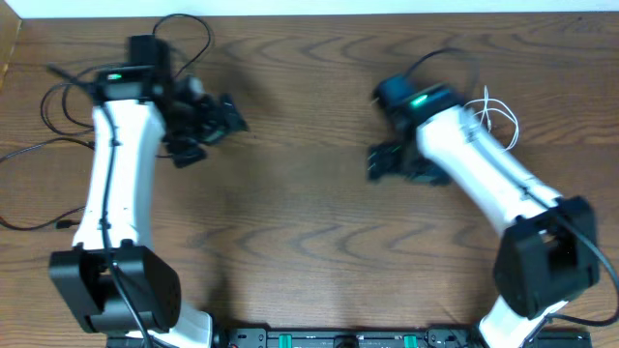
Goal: Untangle cables
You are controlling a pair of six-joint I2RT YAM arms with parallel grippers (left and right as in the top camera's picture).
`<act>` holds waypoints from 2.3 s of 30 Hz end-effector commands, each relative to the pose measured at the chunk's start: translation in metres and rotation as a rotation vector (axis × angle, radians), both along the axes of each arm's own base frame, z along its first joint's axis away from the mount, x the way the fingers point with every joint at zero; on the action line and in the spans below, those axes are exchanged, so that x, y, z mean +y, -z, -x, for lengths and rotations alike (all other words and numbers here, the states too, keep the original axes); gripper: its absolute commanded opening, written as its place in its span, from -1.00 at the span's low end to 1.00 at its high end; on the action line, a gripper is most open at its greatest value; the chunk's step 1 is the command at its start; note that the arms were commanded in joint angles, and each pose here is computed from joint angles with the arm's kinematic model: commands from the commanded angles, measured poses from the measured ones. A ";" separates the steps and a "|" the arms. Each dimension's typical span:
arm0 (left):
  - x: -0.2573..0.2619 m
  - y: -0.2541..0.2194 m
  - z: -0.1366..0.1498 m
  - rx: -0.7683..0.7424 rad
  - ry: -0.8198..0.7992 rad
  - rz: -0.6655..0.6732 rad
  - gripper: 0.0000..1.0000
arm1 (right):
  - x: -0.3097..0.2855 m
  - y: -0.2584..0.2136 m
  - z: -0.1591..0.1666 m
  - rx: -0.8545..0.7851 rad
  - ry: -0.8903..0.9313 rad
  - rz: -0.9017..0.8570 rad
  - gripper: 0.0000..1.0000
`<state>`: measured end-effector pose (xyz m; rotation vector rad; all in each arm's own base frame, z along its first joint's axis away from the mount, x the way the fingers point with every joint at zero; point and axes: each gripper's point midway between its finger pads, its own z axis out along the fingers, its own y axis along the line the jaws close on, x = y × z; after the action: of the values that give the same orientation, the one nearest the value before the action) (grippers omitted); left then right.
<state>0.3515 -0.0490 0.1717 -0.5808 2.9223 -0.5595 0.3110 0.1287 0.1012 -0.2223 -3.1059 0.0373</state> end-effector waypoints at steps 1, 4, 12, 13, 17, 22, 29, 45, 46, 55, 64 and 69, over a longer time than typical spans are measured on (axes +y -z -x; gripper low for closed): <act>-0.021 0.013 0.011 0.022 0.121 -0.106 0.97 | -0.049 -0.030 -0.030 -0.080 0.066 0.028 0.98; -0.037 0.018 0.017 0.020 0.193 -0.178 0.97 | -0.086 -0.039 -0.045 -0.113 0.164 0.026 0.99; -0.068 0.020 0.030 0.010 0.313 -0.242 0.96 | -0.165 -0.025 -0.079 -0.239 0.398 -0.020 0.98; -0.070 0.020 0.034 0.021 0.323 -0.244 0.96 | -0.170 -0.020 -0.080 -0.249 0.410 -0.019 0.99; -0.072 0.021 0.055 0.094 0.357 -0.257 0.96 | -0.176 -0.002 -0.089 -0.293 0.423 -0.026 0.98; -0.074 0.022 0.059 0.106 0.367 -0.259 0.96 | -0.174 0.017 -0.105 -0.377 0.414 -0.036 0.96; -0.074 0.022 0.058 0.105 0.367 -0.259 0.96 | -0.177 0.030 -0.126 -0.502 0.408 -0.045 0.39; -0.074 0.022 0.058 0.105 0.367 -0.259 0.95 | -0.178 0.034 -0.142 -0.601 0.404 -0.059 -0.38; -0.074 0.022 0.058 0.105 0.367 -0.259 0.96 | -0.179 0.033 -0.143 -0.607 0.403 -0.059 -0.38; -0.074 0.022 0.058 0.105 0.367 -0.259 0.96 | -0.178 0.031 -0.147 -0.626 0.400 -0.069 -0.98; -0.074 0.022 0.058 0.105 0.367 -0.259 0.96 | -0.111 -0.078 -0.154 -0.780 0.318 -0.522 -0.97; -0.074 0.022 0.058 0.105 0.367 -0.259 0.96 | -0.079 -0.178 -0.133 -0.915 0.307 -0.791 -0.97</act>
<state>0.2945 -0.1256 0.1537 -0.0626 3.1360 -0.2033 0.4621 0.0163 0.1984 -0.9373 -3.6088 -1.1356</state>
